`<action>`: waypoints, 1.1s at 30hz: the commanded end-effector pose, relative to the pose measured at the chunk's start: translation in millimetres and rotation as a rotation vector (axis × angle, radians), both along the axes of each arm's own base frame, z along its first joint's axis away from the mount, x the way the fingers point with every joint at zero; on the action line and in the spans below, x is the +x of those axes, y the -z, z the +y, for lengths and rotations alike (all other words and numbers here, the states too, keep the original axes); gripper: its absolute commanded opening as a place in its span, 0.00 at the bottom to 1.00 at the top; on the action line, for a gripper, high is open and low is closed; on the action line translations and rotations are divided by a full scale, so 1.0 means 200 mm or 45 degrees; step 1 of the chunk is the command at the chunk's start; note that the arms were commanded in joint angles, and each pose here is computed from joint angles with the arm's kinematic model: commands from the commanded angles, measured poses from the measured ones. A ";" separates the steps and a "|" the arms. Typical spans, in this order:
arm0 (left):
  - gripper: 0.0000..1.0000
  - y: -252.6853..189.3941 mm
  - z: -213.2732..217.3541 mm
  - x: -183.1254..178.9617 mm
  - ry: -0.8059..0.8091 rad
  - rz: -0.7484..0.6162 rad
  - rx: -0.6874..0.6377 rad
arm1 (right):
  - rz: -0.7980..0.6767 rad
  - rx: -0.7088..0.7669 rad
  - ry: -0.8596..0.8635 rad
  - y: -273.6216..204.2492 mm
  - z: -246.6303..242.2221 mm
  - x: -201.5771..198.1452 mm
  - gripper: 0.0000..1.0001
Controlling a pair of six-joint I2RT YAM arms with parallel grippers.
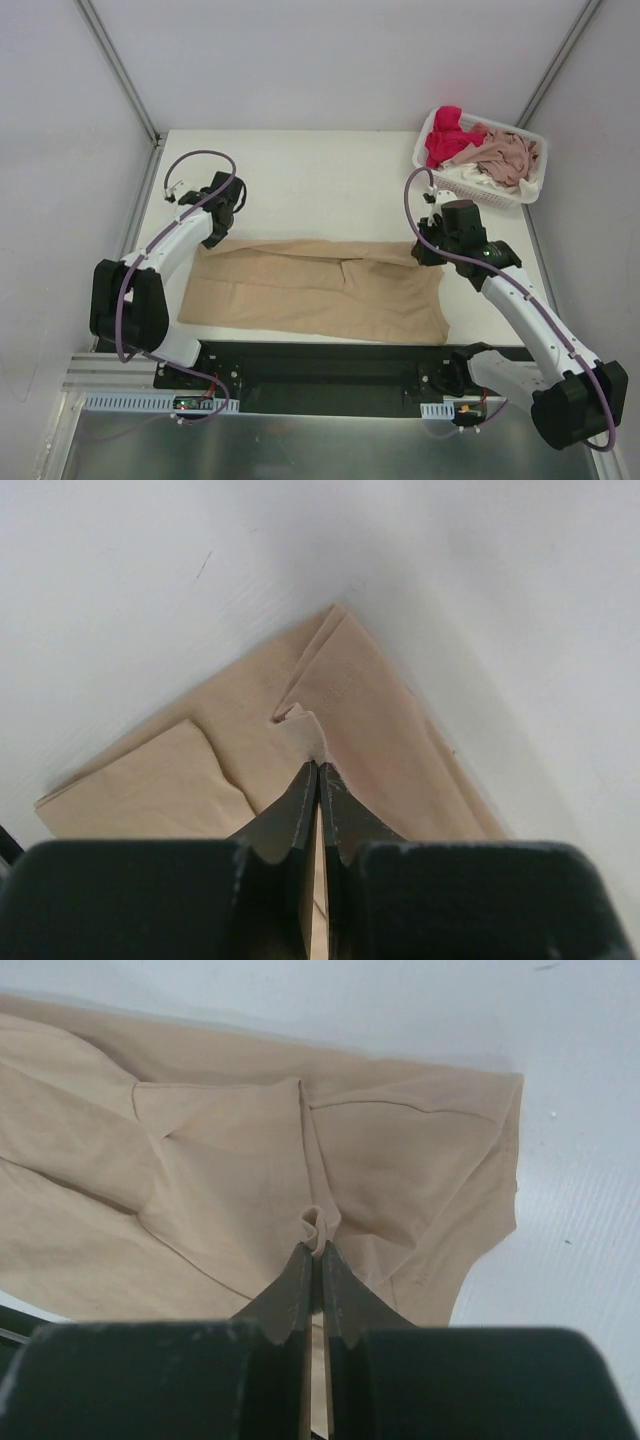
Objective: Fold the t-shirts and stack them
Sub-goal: Fold the other side of the tshirt into a rectangle
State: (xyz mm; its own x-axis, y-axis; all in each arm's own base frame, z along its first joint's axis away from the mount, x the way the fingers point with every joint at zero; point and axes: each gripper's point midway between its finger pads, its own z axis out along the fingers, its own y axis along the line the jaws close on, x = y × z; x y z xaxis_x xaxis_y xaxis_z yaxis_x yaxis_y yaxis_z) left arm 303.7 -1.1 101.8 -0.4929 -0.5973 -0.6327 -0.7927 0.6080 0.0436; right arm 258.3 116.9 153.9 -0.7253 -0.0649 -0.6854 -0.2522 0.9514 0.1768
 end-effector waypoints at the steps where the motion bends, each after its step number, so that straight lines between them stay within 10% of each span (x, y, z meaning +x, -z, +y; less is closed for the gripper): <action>1: 0.00 -0.16 0.06 -0.01 -0.023 -0.124 0.069 | 0.048 -0.013 0.047 0.05 -0.05 -0.09 0.01; 22: 0.00 0.08 0.09 -0.26 -0.112 0.016 0.035 | 0.376 0.120 0.028 0.36 0.00 -0.43 0.16; 27: 0.37 0.10 0.10 -0.33 -0.134 0.048 0.026 | 0.590 0.151 0.057 0.46 0.00 -0.62 0.34; 33: 0.85 0.04 0.03 -0.31 -0.066 0.007 -0.067 | 0.545 0.235 0.030 0.32 0.04 -0.65 0.97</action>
